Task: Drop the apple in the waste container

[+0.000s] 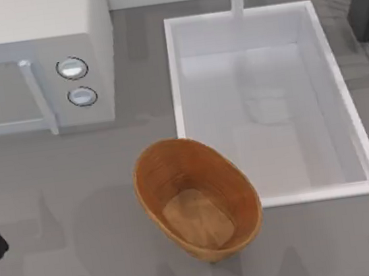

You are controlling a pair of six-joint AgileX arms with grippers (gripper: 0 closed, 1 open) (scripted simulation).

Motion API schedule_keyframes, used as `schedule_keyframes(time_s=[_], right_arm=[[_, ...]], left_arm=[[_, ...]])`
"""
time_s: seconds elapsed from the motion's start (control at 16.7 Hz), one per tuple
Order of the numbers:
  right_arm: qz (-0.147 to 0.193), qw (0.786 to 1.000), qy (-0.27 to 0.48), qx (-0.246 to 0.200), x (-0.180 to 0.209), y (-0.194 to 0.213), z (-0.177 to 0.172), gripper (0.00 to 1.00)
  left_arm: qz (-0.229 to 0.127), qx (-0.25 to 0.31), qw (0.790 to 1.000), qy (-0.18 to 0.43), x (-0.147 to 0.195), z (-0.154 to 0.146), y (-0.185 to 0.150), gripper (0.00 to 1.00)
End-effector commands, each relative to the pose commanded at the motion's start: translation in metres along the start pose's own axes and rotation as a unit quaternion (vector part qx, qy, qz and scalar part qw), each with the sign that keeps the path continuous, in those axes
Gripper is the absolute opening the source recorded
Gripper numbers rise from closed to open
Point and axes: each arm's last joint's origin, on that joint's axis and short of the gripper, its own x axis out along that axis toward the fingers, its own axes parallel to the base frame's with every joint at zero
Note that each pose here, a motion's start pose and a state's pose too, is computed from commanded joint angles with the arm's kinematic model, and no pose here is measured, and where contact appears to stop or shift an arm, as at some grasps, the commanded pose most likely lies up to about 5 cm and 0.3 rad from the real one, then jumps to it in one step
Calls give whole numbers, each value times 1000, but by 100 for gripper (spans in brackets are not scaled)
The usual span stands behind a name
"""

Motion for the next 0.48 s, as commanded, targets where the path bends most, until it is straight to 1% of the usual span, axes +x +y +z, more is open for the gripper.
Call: schedule_keyframes(time_s=[0.24, 0.36, 0.48], right_arm=[[-2, 1000, 13, -6, 0, -1, 5, 100], [-7, 999, 43, -18, 2, -2, 17, 100], [-15, 995, 92, -34, 6, -5, 32, 100]], left_arm=[[0, 0, 1000, 0, 0, 0, 0, 100], [0, 0, 1000, 0, 0, 0, 0, 100], [0, 0, 1000, 0, 0, 0, 0, 100]])
